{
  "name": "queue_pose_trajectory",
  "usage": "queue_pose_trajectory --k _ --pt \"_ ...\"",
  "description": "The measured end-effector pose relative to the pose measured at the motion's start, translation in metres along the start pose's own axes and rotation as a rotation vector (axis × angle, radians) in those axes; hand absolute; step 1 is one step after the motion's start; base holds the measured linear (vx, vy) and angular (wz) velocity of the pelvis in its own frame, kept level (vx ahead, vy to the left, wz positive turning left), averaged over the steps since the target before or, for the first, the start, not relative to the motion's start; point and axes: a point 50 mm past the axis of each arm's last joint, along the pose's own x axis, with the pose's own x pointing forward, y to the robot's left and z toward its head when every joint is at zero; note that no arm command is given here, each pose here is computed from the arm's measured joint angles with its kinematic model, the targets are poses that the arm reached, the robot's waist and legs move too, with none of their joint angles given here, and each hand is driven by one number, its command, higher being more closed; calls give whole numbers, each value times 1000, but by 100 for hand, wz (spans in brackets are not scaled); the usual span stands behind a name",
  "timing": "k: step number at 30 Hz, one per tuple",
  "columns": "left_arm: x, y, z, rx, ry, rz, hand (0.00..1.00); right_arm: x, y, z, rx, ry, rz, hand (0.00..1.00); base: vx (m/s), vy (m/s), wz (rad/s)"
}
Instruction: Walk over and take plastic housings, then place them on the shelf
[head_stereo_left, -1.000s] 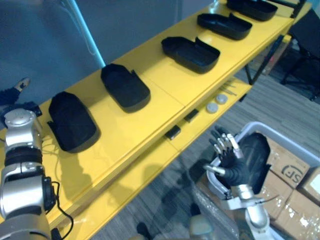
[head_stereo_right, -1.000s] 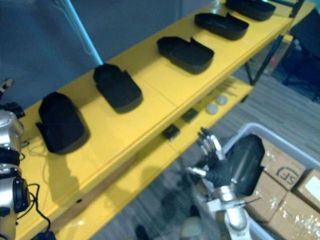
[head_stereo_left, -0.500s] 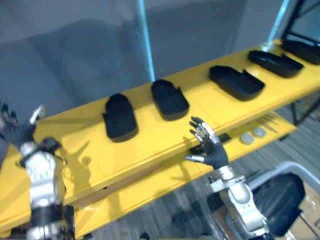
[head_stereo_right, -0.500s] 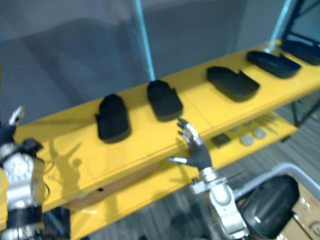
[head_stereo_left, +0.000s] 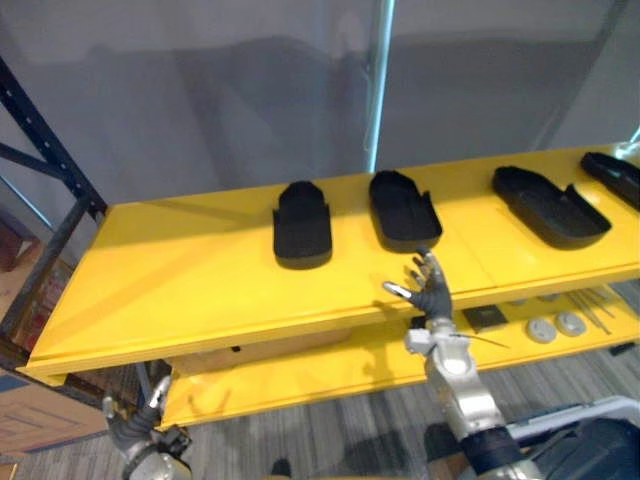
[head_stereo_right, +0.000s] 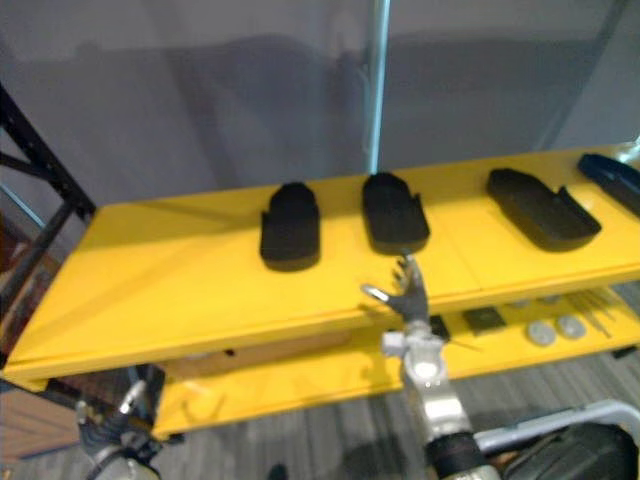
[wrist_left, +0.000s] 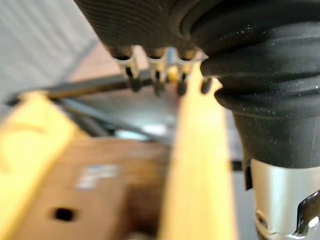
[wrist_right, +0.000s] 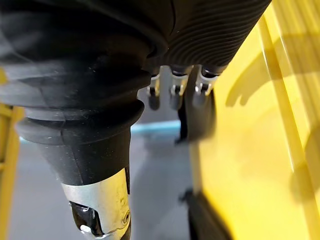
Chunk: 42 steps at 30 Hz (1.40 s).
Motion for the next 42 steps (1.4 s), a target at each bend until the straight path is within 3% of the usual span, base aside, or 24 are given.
queue_pose_trajectory --k 4,15,24,33,42 --pt "1 3 -22 55 90 18 0 11 -3 -4 -14 37 -28 0 0 0 0" --pt "-1 32 -56 186 218 92 0 41 13 14 -18 -7 128 0 -1 -4 8" --pt "-6 40 -74 209 306 63 0 48 20 22 -10 -28 155 0 4 1 1" --pt "-12 43 -84 202 361 33 0 66 6 25 8 2 -5 0 -20 -1 3" --pt "-10 42 -82 195 360 -5 0 77 -3 30 5 10 -55 0 16 4 6"
